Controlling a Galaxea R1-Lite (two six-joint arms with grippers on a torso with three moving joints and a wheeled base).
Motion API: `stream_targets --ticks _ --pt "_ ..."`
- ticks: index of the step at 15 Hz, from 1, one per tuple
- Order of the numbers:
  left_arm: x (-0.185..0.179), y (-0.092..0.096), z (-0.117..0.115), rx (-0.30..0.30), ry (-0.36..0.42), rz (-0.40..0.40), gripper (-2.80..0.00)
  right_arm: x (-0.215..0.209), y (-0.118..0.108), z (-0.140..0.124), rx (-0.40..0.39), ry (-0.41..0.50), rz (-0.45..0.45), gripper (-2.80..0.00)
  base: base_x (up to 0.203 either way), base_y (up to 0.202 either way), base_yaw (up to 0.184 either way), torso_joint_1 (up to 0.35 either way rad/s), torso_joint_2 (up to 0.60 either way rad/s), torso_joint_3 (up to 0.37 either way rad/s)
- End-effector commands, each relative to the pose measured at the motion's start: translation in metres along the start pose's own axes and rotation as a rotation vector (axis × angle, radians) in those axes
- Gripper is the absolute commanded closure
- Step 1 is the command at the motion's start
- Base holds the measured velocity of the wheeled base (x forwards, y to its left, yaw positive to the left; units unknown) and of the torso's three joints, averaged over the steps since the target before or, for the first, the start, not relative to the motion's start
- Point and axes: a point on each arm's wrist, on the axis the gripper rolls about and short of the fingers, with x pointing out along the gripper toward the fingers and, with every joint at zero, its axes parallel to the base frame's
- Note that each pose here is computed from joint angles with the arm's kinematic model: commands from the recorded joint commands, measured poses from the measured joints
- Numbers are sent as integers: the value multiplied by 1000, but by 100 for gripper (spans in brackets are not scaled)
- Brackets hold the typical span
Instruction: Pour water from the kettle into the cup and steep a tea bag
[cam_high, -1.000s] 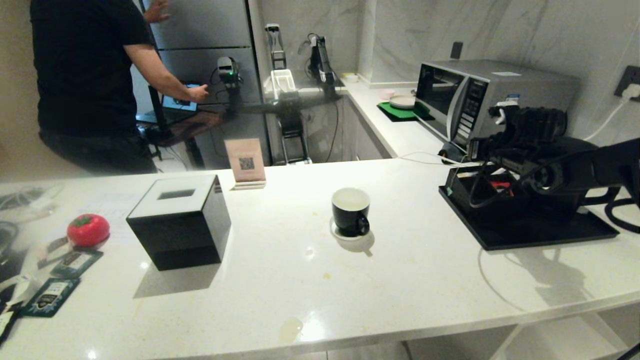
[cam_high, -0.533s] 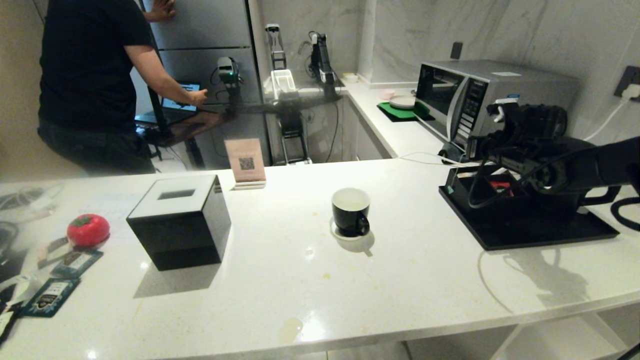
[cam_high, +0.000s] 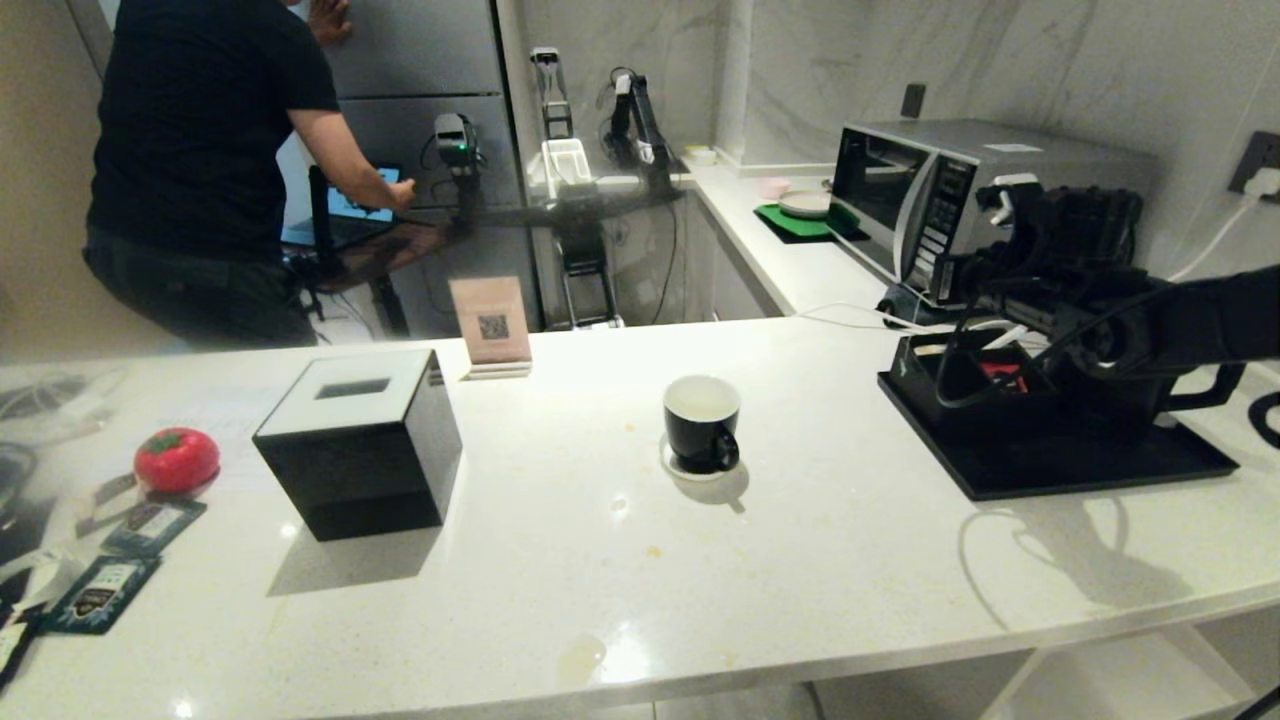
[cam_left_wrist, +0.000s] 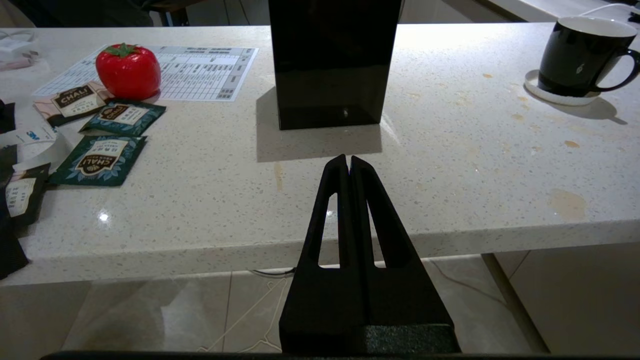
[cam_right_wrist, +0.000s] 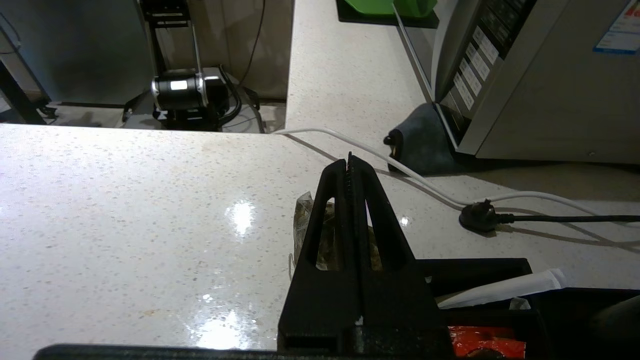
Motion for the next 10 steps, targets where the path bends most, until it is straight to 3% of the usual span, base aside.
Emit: stream_targets --ticks 1,10 --pt "0 0 0 0 -1 0 0 -8 5 10 -2 -19 12 0 0 0 0 0 0 0" --pt "0 0 0 1 -1 1 0 -46 31 33 3 -112 78 0 0 0 0 0 0 0"
